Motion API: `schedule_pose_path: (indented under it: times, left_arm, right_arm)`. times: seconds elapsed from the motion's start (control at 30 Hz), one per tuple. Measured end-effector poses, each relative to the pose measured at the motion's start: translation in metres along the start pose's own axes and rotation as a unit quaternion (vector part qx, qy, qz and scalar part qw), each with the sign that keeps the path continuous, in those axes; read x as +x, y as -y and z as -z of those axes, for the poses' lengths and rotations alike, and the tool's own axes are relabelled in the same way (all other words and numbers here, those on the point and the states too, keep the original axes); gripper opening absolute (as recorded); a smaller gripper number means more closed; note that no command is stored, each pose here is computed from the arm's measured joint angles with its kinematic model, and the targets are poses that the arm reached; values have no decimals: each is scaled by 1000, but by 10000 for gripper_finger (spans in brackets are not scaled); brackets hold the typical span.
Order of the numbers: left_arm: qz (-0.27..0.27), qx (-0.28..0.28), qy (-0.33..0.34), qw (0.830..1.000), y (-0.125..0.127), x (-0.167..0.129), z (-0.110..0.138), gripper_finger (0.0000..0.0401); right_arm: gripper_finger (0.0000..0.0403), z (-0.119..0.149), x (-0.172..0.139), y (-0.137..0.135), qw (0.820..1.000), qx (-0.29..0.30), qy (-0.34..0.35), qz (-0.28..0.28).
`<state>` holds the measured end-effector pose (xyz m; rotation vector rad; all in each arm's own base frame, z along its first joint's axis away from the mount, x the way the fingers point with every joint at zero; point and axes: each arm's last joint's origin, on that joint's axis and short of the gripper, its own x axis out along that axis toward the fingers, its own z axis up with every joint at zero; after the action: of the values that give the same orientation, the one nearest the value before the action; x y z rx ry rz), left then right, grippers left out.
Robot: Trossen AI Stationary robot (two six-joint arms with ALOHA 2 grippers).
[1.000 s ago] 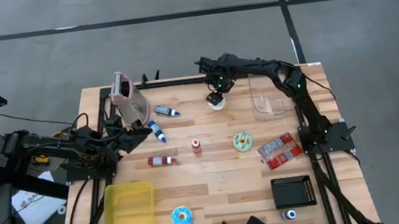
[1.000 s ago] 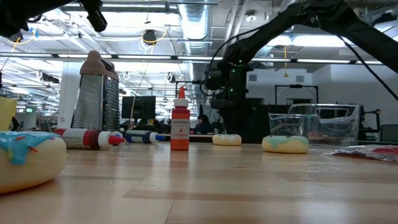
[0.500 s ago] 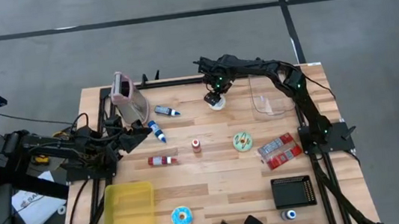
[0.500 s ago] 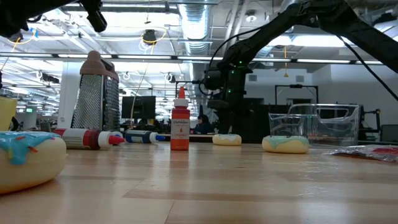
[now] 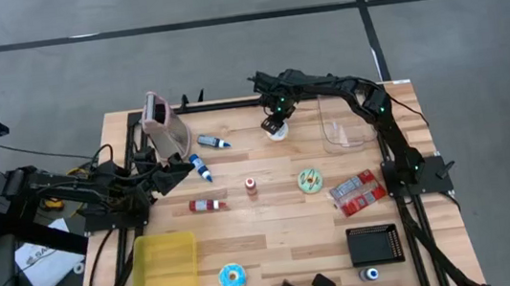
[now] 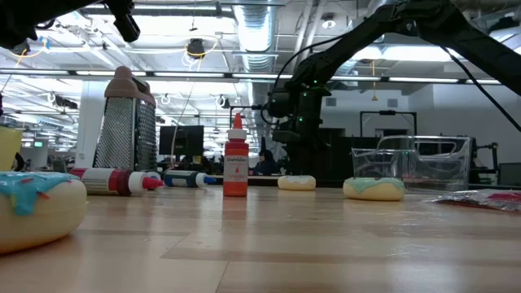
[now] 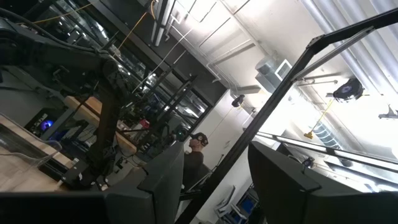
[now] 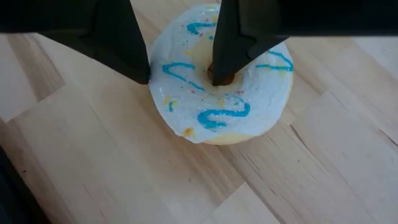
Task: Pick & Place Food Item
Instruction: Put the white donut into the black bin
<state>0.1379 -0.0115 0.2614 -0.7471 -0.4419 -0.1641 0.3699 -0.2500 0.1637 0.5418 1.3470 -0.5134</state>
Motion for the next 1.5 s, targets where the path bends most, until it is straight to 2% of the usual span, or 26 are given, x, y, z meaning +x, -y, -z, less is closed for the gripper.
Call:
schedule_pose_path:
  times: [0.2, 0.33, 0.7, 0.9, 1.3, 1.4, 1.5]
  left_arm:
    - [0, 0, 0, 1000, 0, 0, 0, 176]
    - [7, -1, 8, 1000, 1, 0, -2, 176]
    - [15, -2, 17, 1000, 3, 0, -3, 176]
    - [14, 0, 17, 1000, 3, 0, -3, 176]
    - [13, 2, 17, 1000, 3, 0, -3, 176]
    - [13, 2, 17, 1000, 3, 0, -3, 176]
    - [13, 8, 18, 1000, 3, 0, -3, 176]
  right_arm:
    - [196, 0, 2, 0, 1000, -5, -1, 0]
    - [206, 3, 21, 0, 999, -4, -38, 0]
    - [202, 0, 23, 4, 999, 6, -30, -11]
    - [185, 0, 23, 9, 999, 8, -30, -16]
    - [114, 0, 23, 9, 999, 2, -30, -10]
    - [112, 0, 18, 4, 1000, -5, -24, -11]
    - [112, 2, -2, -8, 1000, -17, -7, -15]
